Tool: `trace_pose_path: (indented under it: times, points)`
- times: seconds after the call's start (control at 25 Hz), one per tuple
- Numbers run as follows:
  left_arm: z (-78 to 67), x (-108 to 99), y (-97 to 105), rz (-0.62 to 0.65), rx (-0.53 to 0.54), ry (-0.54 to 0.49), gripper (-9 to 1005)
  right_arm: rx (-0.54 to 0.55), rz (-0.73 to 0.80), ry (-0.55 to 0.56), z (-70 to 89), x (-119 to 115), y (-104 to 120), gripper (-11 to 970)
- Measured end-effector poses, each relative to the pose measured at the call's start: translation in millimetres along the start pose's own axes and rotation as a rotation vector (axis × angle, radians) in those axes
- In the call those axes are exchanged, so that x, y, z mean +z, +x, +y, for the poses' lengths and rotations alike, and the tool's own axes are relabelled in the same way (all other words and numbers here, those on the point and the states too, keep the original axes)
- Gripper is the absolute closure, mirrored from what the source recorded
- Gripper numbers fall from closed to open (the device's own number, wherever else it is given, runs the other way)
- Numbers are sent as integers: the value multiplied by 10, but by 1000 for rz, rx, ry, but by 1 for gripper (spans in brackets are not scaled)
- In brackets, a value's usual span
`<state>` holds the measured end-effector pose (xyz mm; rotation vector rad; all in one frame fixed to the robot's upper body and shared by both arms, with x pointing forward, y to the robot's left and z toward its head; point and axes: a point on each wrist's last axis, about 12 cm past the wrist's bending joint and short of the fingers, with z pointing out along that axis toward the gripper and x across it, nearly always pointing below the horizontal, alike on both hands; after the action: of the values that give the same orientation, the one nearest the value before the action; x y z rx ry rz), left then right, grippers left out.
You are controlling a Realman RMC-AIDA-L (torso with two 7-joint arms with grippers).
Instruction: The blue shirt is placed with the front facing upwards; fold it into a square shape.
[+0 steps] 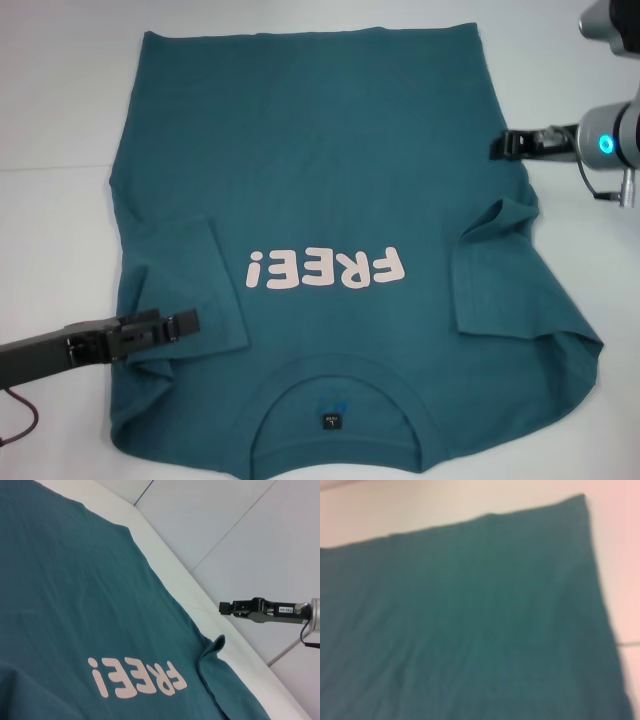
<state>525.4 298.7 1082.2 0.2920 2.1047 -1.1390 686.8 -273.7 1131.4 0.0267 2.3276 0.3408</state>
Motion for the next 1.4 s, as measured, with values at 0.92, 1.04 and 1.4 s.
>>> trace_pose_path:
  times: [0.92, 1.04, 1.4]
  points:
    - [62, -333, -56, -2, -393, -42, 61, 152, 125, -705, -422, -1169, 430, 434]
    - [77, -390, -7, 20, -494, -70, 61, 162, 120, -687, -498, -1193, 485, 312]
    - [125, -426, 177, 98, -593, -136, 61, 166, 117, -677, -561, -1222, 533, 128]
